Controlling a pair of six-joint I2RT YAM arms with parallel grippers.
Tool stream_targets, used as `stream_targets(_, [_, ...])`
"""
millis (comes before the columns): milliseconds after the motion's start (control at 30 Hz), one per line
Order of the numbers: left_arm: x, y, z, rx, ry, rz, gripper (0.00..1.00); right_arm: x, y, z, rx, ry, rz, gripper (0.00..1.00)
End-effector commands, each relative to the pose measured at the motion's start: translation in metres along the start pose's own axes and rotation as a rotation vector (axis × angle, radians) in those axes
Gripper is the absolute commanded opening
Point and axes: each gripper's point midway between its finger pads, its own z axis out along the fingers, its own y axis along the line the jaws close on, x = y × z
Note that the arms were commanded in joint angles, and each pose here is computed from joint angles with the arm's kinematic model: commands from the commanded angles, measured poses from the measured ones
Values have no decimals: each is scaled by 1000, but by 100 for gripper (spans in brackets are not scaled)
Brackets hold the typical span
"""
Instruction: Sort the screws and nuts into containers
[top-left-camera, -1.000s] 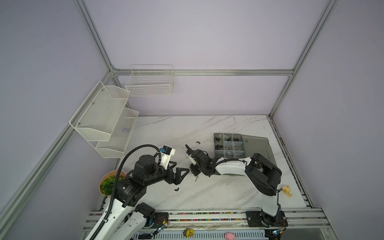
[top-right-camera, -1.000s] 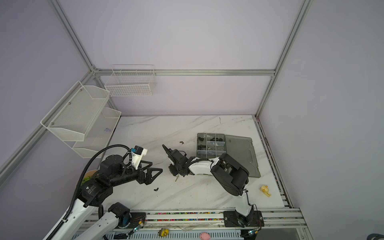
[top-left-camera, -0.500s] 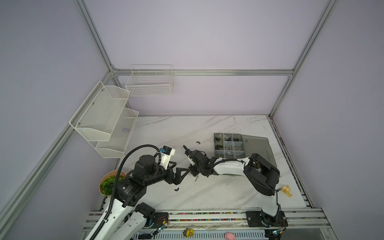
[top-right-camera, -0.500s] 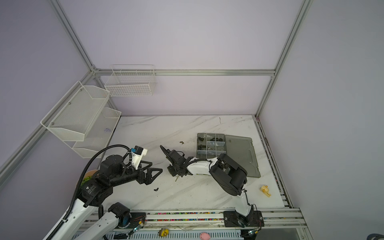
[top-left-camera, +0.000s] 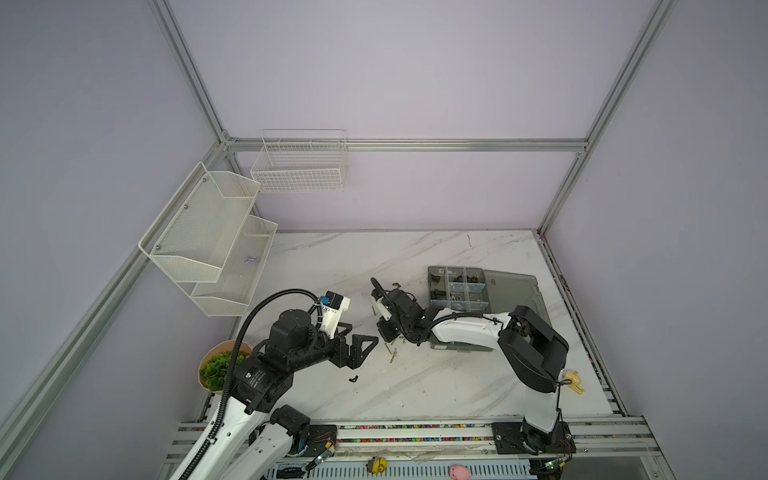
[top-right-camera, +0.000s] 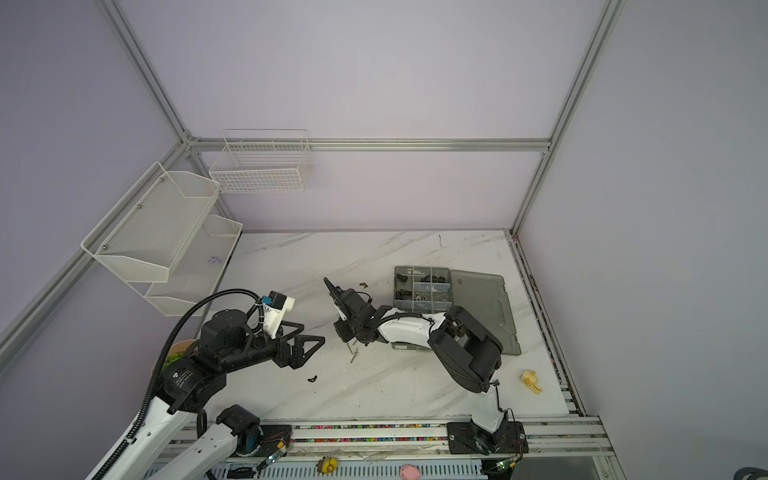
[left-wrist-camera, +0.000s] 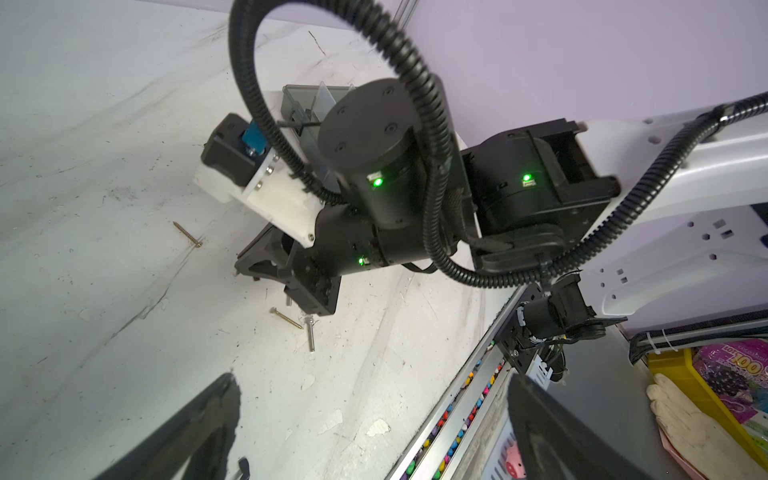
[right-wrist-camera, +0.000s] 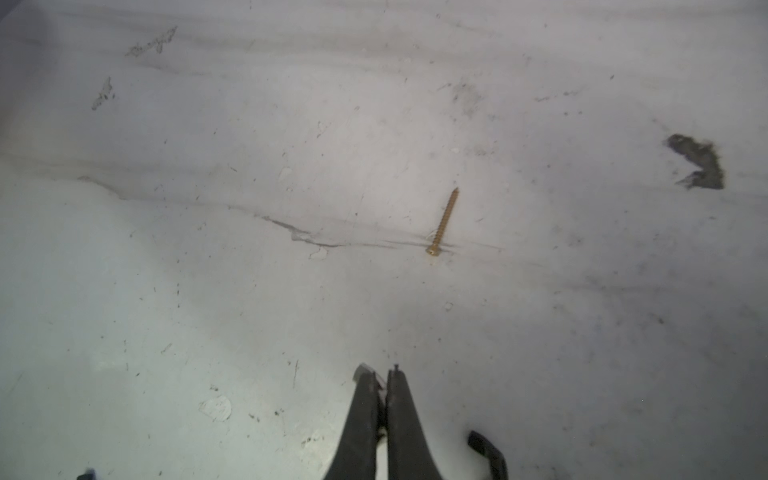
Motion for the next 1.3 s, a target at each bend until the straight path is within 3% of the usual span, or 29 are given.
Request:
stream_targets(0, [6, 3, 5, 3, 6, -4, 100, -32, -4, -26, -77, -98, 53, 0])
stream_targets(100, [6, 3, 5, 4, 4, -3, 100, -45, -23, -43, -89, -137, 104, 0])
stream_targets(267, [6, 0, 5, 18, 7, -4, 100, -46, -83, -73, 8, -171, 250, 0])
stream_targets(467, [8, -4, 7, 44, 20, -4, 99, -1, -177, -109, 186, -146, 464, 0])
stream_targets(667, [11, -7, 11, 75, 44, -9, 100, 36, -233, -138, 328, -139, 587, 0])
stream_targets(1100, [11, -7, 12, 75, 44, -9, 100, 66, -283, -154, 467, -110, 640, 0])
stream_targets(1267, [11, -6, 12, 73, 46, -9, 100, 55, -287, -154, 468, -136, 614, 18])
